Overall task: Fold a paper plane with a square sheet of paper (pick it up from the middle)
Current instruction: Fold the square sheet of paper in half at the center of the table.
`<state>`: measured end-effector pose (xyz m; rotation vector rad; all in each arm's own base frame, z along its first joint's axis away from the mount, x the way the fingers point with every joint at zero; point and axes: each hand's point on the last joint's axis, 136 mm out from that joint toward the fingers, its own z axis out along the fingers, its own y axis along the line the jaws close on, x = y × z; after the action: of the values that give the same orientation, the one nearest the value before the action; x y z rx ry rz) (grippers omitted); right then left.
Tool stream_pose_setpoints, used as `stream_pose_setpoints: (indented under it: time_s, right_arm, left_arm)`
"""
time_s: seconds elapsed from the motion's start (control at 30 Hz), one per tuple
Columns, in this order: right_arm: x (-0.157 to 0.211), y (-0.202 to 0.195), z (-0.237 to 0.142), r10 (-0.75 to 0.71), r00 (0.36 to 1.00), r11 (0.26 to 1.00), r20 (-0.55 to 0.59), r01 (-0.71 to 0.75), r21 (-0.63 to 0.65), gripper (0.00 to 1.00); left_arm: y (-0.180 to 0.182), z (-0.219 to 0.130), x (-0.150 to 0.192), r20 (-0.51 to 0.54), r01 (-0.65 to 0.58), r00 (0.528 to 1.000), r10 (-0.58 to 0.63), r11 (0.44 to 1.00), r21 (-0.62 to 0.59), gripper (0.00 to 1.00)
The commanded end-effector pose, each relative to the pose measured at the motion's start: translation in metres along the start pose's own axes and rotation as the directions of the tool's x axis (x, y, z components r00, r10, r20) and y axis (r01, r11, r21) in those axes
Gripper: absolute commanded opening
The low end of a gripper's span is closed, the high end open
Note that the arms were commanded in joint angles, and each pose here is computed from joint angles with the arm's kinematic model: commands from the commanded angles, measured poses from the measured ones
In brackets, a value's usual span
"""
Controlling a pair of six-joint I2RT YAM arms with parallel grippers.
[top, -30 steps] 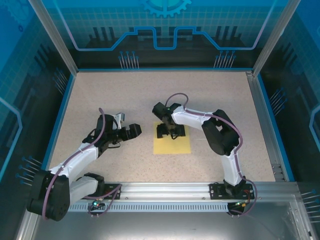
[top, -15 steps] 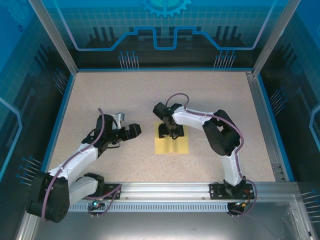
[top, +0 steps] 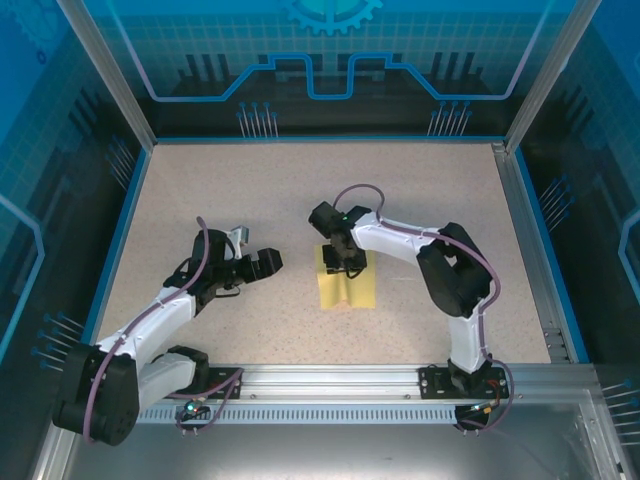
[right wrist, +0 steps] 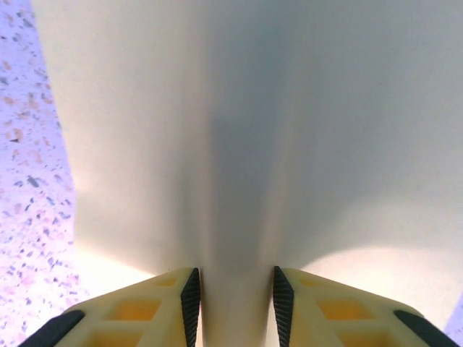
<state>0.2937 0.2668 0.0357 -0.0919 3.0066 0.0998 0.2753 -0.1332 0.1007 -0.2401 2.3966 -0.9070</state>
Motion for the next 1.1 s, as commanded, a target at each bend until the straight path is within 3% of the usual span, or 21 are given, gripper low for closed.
stream_pose_setpoints:
  time_s: [0.0,0.17,0.4,0.6,0.87,1.07]
  right_arm:
    - [-0.001,0.0,-0.015,0.008,1.0,0.999,0.022,-0.007,-0.052,0.31]
    - [-0.002,0.017,-0.037,0.003,0.998,0.98,0.056,0.008,-0.197,0.31]
    - [-0.011,0.049,-0.096,0.024,0.989,0.87,0.147,0.052,-0.49,0.32]
    - [-0.013,0.052,-0.125,0.078,0.977,0.782,0.197,0.063,-0.619,0.33]
    - [0.006,0.005,-0.058,0.202,0.978,0.759,0.05,-0.124,-0.639,0.34]
    - [0.023,-0.032,-0.022,0.242,0.97,0.799,-0.003,-0.202,-0.566,0.36]
  left_arm:
    - [-0.012,-0.004,-0.007,0.005,-0.03,1.0,0.03,0.999,0.025,0.99]
    - [-0.012,-0.004,-0.006,0.003,-0.023,1.0,0.023,0.999,0.026,0.98]
    - [-0.015,-0.005,-0.009,0.005,-0.016,1.0,0.016,0.999,0.033,0.98]
    - [-0.02,-0.005,-0.011,0.011,0.001,1.0,-0.002,0.999,0.053,0.98]
    - [-0.024,-0.005,-0.007,-0.01,0.013,1.0,-0.013,0.997,0.072,0.98]
    - [-0.031,-0.004,-0.008,-0.008,0.013,1.0,-0.012,0.996,0.087,0.98]
